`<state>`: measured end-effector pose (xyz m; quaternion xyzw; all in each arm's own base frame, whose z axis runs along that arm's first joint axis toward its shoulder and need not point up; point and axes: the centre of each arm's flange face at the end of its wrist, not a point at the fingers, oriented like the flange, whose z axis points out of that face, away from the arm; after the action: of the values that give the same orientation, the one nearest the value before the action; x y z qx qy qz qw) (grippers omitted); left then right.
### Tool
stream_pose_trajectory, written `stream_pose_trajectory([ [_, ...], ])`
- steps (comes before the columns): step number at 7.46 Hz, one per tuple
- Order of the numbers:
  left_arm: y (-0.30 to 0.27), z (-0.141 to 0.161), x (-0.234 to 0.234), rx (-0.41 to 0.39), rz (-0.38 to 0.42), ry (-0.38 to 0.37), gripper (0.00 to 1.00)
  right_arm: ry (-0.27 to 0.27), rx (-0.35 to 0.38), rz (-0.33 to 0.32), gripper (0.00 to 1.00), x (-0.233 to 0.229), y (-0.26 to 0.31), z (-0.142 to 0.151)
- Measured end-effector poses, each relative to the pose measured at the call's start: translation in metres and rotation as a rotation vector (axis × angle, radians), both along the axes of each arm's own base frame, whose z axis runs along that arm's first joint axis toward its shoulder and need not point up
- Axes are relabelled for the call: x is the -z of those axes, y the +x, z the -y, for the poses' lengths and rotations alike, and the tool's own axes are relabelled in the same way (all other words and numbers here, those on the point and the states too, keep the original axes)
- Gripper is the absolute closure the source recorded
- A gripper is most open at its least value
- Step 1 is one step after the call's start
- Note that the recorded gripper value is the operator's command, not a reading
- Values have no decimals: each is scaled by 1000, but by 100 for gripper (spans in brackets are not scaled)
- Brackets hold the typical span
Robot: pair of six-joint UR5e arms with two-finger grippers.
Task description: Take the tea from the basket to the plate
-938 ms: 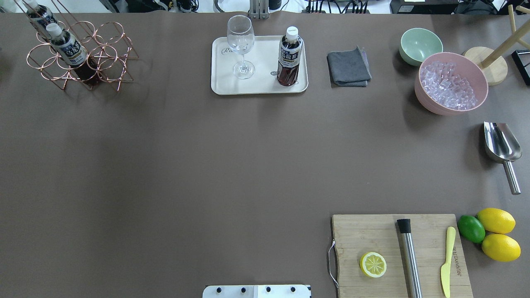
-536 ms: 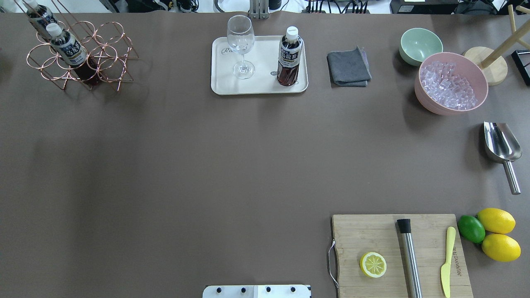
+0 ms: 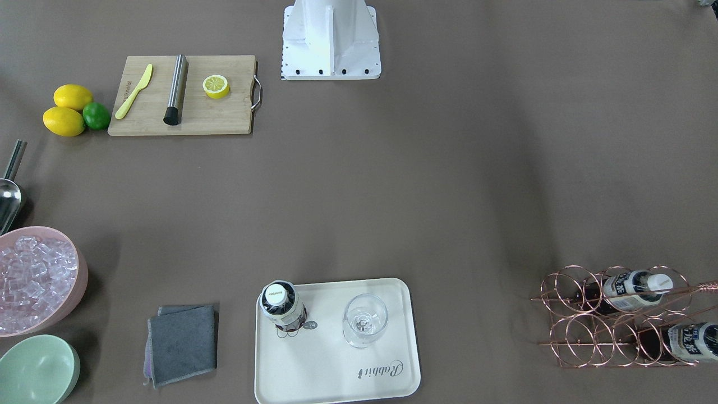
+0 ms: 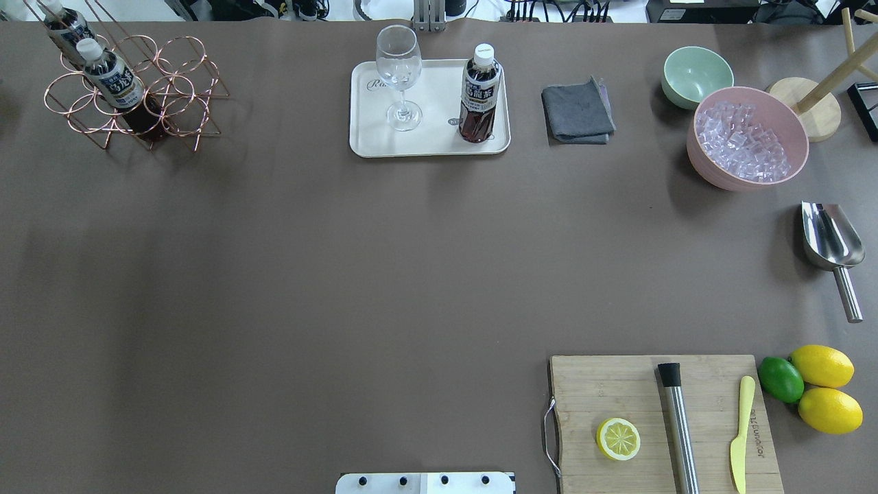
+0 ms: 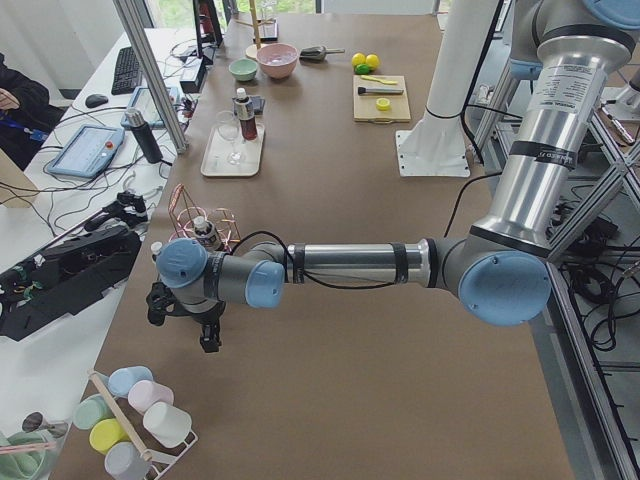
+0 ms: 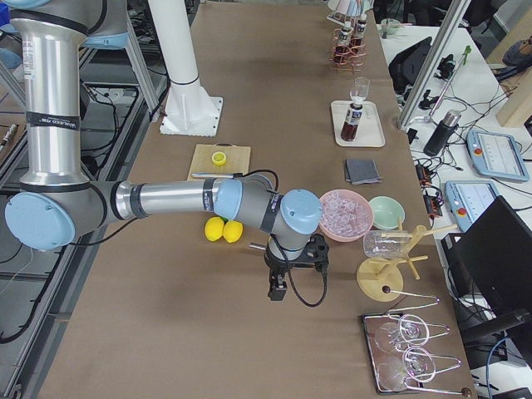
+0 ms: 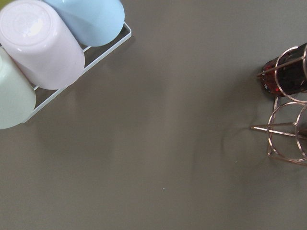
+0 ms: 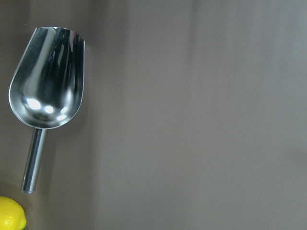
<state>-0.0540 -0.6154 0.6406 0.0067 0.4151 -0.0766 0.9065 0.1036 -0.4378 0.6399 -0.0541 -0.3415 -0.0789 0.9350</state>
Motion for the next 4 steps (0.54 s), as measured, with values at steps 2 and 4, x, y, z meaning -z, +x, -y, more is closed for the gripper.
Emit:
stream_pose_trajectory([
  [2,26,-4,-2,-41,51,-19,1,0,0,0,0,0,0,0],
  [4,29,-7,6,-52,70,-78,1,2,2,1,0,0,0,0],
])
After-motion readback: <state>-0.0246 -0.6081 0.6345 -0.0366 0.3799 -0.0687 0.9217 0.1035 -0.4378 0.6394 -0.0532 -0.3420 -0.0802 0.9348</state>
